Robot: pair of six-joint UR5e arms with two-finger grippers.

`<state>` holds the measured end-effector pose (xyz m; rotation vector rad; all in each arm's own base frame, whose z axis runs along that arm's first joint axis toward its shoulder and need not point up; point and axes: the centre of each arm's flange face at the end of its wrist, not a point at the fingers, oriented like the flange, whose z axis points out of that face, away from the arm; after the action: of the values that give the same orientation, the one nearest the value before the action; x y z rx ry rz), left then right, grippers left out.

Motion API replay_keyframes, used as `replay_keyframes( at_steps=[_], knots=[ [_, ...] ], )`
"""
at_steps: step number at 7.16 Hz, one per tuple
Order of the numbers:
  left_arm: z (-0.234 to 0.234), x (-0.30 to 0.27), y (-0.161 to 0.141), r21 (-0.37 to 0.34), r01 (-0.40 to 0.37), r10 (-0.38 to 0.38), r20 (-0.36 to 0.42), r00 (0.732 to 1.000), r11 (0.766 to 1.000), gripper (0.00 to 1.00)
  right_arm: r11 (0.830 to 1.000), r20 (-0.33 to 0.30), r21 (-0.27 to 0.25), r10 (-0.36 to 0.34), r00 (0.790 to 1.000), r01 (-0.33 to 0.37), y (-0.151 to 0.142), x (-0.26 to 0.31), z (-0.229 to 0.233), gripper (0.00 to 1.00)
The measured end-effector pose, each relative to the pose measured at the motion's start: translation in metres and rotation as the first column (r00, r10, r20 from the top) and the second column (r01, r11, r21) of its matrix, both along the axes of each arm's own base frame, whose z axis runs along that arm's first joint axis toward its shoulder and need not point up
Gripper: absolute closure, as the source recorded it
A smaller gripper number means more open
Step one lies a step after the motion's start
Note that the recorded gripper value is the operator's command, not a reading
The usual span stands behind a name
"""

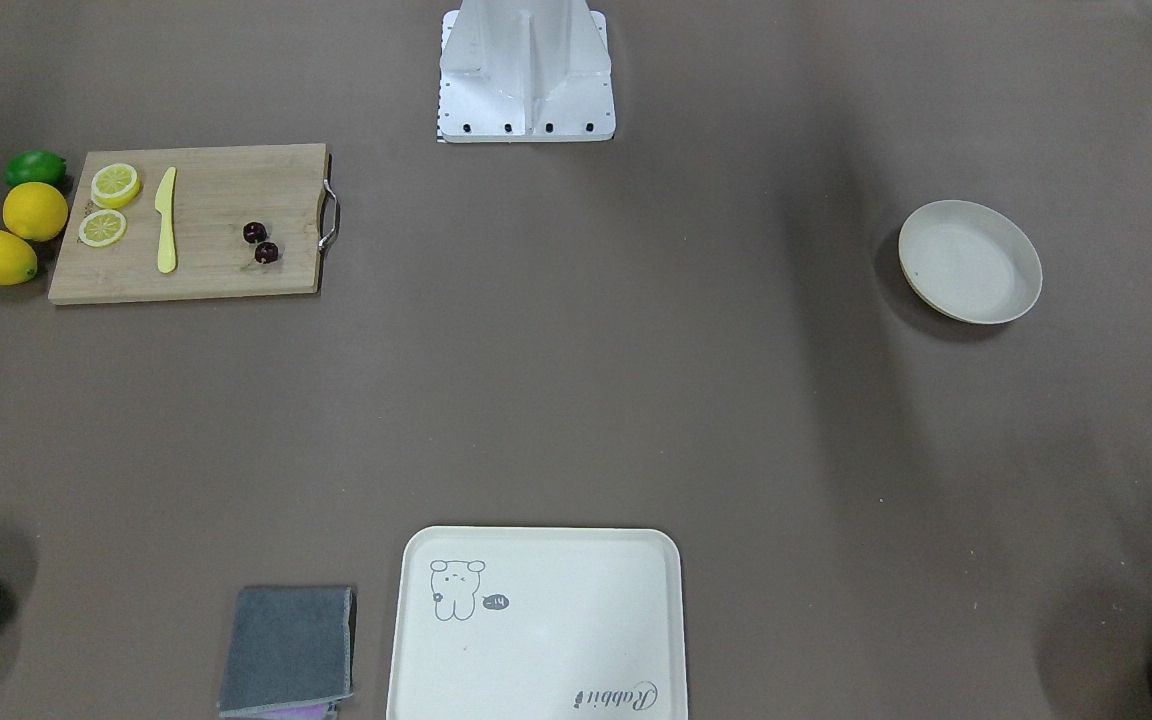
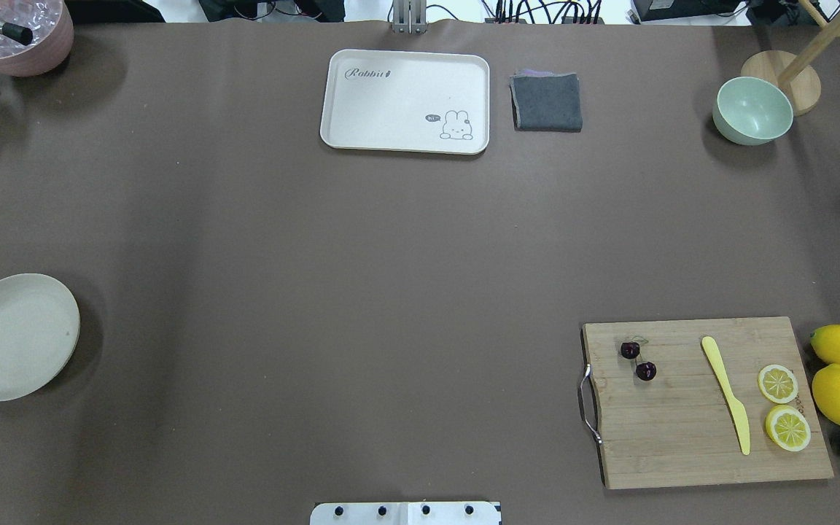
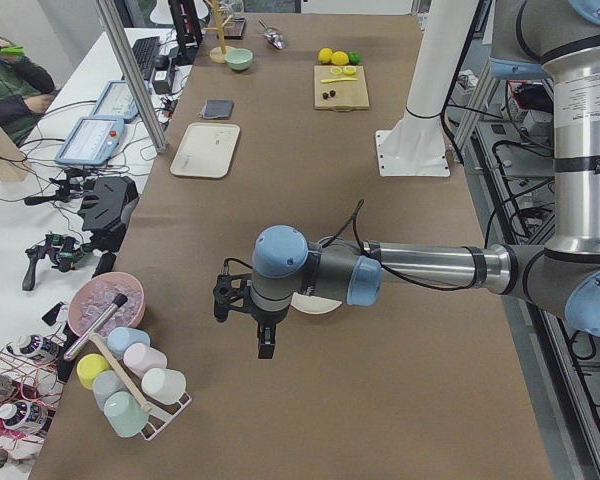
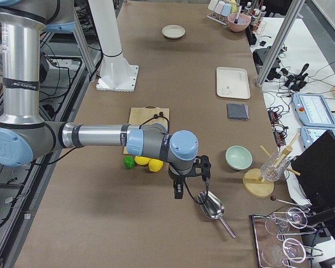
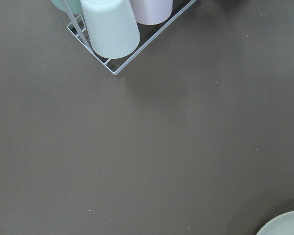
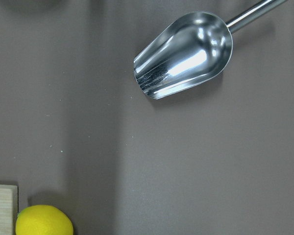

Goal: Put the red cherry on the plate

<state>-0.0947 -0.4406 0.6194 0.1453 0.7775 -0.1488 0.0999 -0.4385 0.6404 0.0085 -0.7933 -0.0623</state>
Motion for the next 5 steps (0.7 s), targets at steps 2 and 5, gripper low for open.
replay_keyframes(
  at_steps=[2, 5],
  knots=[
    [0.0017, -0.0016, -0.0003, -0.001, 0.003, -0.003, 0.024, 1.000, 1.000, 0.02, 1.000, 0.000, -0.001, 0.000, 1.000, 0.000, 0.0022, -0.0002, 0.0001, 0.00],
    [0.0043, -0.0024, 0.0015, -0.006, 0.005, -0.005, 0.033, 0.999, 1.000, 0.02, 1.000, 0.004, 0.002, 0.001, 1.000, -0.001, 0.0029, -0.0005, -0.0021, 0.00]
  ],
)
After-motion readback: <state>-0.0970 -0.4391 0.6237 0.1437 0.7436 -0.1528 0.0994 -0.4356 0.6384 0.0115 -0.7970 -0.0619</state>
